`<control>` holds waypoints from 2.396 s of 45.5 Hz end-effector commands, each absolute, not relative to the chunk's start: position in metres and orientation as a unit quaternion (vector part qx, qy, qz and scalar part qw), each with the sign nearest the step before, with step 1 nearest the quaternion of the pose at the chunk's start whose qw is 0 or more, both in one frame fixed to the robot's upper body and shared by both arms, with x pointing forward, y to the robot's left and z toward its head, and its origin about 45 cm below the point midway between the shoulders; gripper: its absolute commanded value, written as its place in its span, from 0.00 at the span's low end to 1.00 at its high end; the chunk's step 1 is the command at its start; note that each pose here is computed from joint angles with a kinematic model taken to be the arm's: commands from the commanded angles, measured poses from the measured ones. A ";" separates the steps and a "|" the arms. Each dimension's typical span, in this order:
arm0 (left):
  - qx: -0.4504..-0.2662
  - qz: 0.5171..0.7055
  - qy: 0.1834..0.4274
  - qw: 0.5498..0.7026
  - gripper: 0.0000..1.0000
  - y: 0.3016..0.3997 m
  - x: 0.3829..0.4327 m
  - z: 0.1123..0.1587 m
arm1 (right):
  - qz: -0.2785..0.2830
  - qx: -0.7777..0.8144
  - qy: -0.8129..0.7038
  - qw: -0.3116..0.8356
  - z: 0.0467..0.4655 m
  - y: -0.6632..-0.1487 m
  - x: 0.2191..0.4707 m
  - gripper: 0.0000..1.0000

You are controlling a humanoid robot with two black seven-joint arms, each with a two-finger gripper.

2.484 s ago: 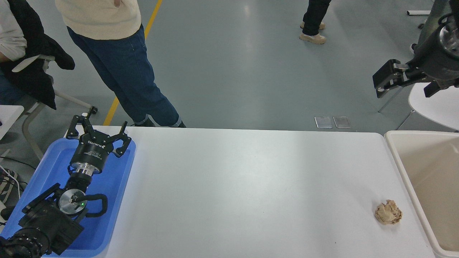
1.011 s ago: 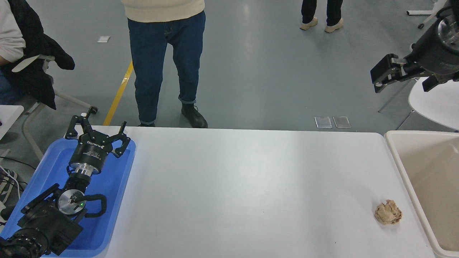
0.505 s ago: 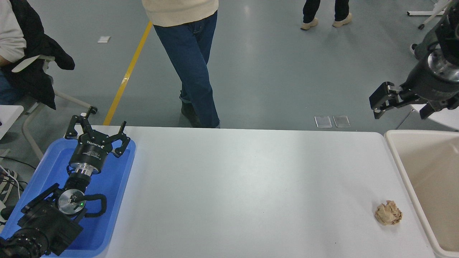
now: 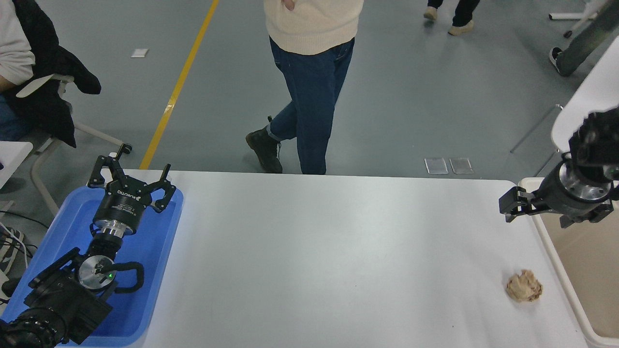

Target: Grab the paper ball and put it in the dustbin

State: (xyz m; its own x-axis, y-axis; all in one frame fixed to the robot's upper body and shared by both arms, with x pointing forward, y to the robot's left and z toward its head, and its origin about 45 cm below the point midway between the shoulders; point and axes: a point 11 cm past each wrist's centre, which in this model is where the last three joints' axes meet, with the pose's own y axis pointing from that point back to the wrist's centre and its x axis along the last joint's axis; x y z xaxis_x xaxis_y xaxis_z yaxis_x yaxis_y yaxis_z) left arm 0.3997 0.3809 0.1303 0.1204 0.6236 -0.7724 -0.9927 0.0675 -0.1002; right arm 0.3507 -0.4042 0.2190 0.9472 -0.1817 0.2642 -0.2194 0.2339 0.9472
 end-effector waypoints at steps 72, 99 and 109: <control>-0.326 0.600 0.283 0.673 1.00 0.3810 0.3994 0.1300 | -0.086 0.617 -0.250 0.741 0.060 -0.439 0.281 0.06; -0.326 0.600 0.283 0.674 1.00 0.3807 0.3999 0.1305 | -0.109 0.641 -0.239 0.721 0.119 -0.429 0.288 0.00; -0.326 0.600 0.283 0.674 1.00 0.3807 0.3999 0.1305 | -0.111 0.670 -0.159 0.716 0.175 -0.390 0.287 0.00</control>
State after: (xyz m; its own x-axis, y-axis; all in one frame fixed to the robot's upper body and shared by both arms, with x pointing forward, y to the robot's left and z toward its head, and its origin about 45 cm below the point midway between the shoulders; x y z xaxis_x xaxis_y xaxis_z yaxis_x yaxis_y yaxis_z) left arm 0.3998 0.3809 0.1304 0.1204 0.6237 -0.7723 -0.9927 0.0680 -0.0998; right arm 0.2870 -0.4216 0.1201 0.8766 -0.4471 0.1779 -0.1274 0.1408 0.9818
